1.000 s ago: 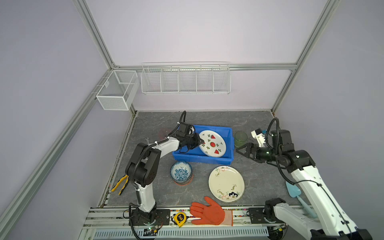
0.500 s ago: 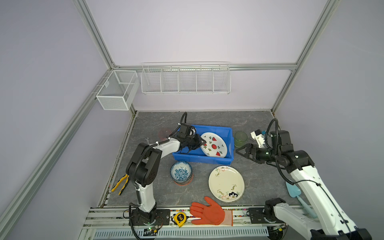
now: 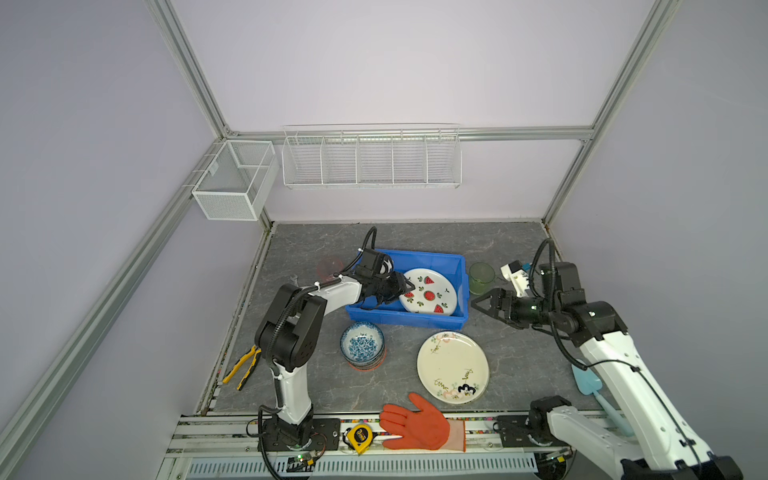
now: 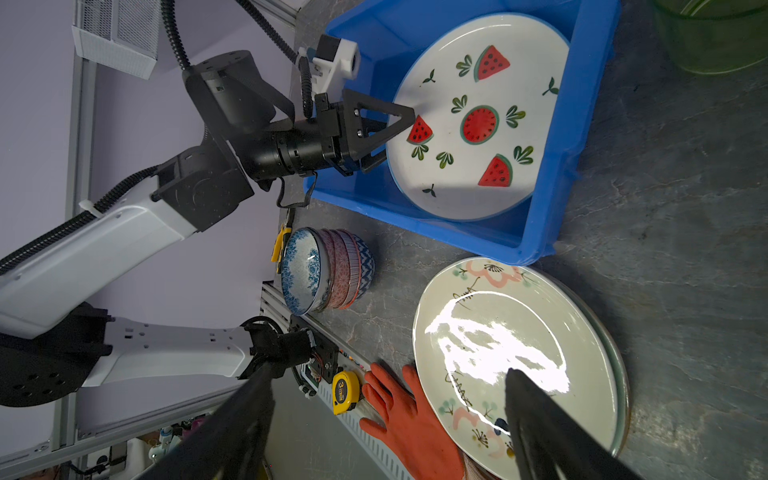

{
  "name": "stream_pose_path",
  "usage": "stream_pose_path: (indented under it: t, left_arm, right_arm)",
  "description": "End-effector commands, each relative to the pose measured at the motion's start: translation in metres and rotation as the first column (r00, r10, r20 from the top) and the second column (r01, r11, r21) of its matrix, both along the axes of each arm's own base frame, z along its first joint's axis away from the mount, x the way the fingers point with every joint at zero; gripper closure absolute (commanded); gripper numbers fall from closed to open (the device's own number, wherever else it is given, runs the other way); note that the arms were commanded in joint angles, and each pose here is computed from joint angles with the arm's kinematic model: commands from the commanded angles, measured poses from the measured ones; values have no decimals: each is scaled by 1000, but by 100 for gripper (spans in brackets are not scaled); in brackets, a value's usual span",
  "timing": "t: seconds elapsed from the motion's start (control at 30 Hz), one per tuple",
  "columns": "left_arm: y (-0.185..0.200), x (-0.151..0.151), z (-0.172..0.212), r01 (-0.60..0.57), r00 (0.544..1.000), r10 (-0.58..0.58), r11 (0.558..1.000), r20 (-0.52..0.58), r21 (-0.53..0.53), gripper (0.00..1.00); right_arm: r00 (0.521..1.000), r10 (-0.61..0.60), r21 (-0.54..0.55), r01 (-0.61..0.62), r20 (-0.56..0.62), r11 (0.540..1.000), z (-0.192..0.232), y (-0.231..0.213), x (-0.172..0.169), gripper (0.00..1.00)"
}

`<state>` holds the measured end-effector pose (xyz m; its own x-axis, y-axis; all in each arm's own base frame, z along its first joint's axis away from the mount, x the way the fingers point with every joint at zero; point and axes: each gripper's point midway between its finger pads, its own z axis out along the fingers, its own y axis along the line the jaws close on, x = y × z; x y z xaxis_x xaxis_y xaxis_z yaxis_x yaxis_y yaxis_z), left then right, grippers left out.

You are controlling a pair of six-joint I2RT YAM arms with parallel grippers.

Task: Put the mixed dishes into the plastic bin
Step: 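Set the watermelon plate flat in the bin and open the left gripper, then withdraw the left gripper toward the floral plate while the right gripper approaches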

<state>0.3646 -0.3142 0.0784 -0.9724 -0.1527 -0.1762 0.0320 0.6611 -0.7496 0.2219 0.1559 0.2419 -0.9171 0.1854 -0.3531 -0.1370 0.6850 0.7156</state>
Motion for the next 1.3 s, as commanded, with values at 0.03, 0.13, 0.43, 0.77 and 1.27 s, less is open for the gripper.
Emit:
stream_pose_path:
  t: [0.03, 0.13, 0.43, 0.77, 1.27]
  left_arm:
    - [-4, 6, 8, 24, 999, -25, 999, 47, 22, 42]
    - [-3, 6, 7, 23, 999, -25, 999, 46, 29, 38]
    - [0, 8, 10, 23, 998, -27, 997, 60, 74, 21]
    - [9, 9, 22, 13, 994, -31, 984, 100, 177, 6]
    - [39, 3, 106, -74, 969, 4, 959, 249, 274, 0]
  right_arm:
    - [1000, 2, -10, -2, 14, 1000, -3, -2, -2, 12]
    - [1000, 1, -11, -1, 13, 1000, -4, -3, -1, 12]
    - [1000, -6, -28, 6, 7, 1000, -7, -5, -2, 12]
    - [995, -88, -178, 79, -43, 981, -25, -29, -5, 12]
    - [971, -198, -318, 147, -135, 936, -64, -54, -23, 12]
